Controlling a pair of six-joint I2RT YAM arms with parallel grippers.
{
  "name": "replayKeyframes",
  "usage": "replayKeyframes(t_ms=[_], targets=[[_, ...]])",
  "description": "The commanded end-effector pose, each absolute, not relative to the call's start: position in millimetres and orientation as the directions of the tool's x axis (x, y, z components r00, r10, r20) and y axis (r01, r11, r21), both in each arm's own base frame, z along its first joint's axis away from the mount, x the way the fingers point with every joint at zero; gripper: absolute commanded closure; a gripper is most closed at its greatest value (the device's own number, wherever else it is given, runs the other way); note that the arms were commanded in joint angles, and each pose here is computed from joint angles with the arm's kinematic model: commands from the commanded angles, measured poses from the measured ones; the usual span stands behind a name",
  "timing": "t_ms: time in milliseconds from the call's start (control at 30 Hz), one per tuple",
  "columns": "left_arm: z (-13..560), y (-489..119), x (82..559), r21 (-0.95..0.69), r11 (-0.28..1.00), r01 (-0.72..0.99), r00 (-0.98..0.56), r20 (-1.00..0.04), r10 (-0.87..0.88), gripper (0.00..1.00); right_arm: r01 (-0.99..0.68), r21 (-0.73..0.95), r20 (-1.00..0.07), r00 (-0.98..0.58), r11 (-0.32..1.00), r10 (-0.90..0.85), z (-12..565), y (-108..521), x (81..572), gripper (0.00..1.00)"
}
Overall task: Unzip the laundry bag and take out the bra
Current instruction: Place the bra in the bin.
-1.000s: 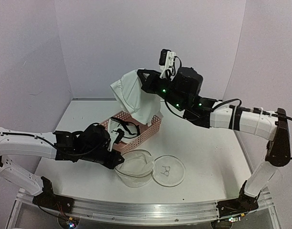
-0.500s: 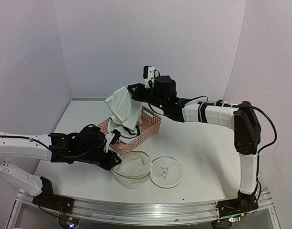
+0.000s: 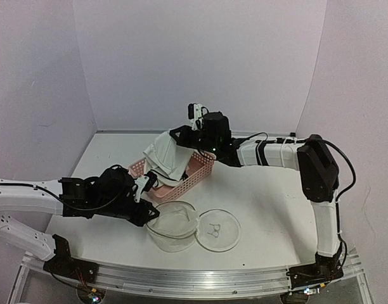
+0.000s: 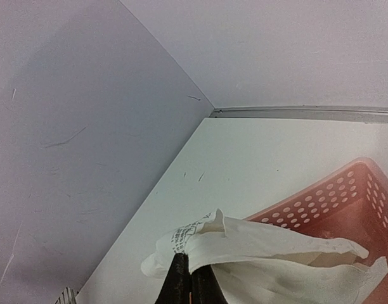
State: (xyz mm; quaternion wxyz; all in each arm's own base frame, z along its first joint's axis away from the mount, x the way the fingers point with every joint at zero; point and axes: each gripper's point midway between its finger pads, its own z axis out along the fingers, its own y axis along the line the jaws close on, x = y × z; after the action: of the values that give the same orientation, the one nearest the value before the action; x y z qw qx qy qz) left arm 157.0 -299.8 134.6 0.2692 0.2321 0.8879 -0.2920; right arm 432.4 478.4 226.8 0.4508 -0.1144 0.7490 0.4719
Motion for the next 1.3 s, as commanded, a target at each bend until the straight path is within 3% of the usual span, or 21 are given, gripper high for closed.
replayKeyframes(t_ms=[0, 167, 333, 833, 1067, 1267], targets=[[147, -304, 157, -0.416, 0.701, 0.579, -0.737, -0.636, 0.231, 1.00, -0.713, 0.548, -0.835, -0.427, 0.438, 0.349, 334, 464, 411, 1.00], [146, -305, 157, -0.413, 0.701, 0.582, -0.735, -0.636, 0.235, 1.00, -0.736, 0.486, -0.871, -0.359, 0.472, 0.337, 364, 448, 401, 1.00], [145, -306, 158, -0.406, 0.702, 0.585, -0.733, -0.635, 0.244, 1.00, -0.737, 0.463, -0.886, -0.362, 0.493, 0.291, 356, 449, 401, 1.00], [143, -306, 157, -0.416, 0.709, 0.570, -0.746, -0.624, 0.234, 1.00, -0.650, 0.586, -0.773, -0.627, 0.484, 0.094, 190, 518, 435, 1.00], [142, -306, 158, -0.416, 0.710, 0.568, -0.747, -0.622, 0.234, 1.00, -0.621, 0.605, -0.745, -0.663, 0.499, 0.079, 163, 521, 438, 1.00], [141, -310, 160, -0.412, 0.713, 0.568, -0.749, -0.618, 0.240, 1.00, -0.615, 0.605, -0.746, -0.660, 0.505, 0.090, 173, 516, 435, 0.77]])
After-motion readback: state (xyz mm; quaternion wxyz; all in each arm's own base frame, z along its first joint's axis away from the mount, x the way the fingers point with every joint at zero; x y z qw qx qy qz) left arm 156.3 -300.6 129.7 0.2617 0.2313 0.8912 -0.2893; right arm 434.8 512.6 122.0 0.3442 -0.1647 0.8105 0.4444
